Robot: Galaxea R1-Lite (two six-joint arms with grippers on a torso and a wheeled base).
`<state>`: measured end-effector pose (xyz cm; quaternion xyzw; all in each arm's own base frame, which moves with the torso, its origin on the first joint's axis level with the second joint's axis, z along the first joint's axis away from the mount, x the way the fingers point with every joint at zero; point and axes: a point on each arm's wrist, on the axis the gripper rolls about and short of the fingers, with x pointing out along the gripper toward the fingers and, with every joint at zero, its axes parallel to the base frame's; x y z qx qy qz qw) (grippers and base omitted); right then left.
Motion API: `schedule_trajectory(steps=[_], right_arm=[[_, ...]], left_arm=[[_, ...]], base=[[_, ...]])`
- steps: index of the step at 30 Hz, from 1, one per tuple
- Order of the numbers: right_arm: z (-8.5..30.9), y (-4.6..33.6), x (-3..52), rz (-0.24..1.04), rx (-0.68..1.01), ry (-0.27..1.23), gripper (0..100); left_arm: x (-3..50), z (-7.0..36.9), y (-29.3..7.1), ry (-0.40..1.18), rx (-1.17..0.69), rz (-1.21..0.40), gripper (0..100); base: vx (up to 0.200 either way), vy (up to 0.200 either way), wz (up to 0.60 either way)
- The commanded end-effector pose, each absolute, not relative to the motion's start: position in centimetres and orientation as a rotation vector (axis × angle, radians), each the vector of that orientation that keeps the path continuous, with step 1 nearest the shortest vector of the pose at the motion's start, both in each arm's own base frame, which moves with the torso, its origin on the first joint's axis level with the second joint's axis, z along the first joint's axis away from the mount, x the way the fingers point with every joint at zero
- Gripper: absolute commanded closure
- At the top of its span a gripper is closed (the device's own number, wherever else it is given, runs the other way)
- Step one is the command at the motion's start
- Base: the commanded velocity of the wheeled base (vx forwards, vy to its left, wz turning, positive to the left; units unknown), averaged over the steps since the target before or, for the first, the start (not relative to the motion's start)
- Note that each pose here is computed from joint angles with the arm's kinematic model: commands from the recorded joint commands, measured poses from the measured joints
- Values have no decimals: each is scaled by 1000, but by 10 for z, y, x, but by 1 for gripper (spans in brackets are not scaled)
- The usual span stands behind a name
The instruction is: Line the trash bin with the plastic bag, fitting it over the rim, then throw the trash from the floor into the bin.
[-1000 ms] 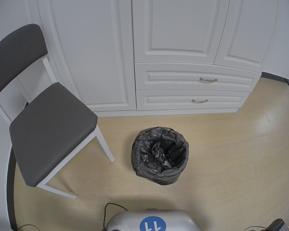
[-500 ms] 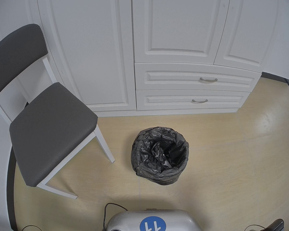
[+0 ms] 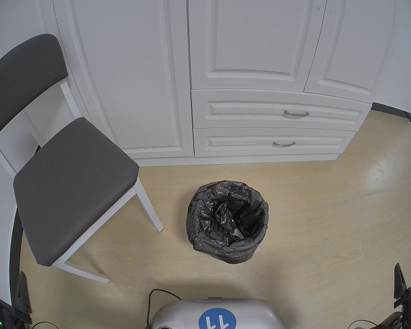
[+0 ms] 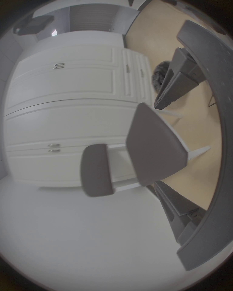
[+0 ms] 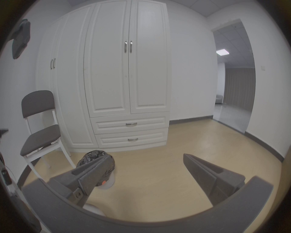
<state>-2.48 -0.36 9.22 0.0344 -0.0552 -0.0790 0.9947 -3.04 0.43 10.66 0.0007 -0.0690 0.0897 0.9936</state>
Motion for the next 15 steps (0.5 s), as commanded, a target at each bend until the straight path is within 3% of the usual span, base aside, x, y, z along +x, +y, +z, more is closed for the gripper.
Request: schedule_trajectory(steps=[1,15], right_arm=[[83,-3,-24,-149,129,-77,0],[83,0,-23,-24,107,-67,0]], left_arm=[[-23,80,3,-49,-2,152,0],[-23,74,0,18,-9,15,0]], base=[[0,0,0],[0,0,0]])
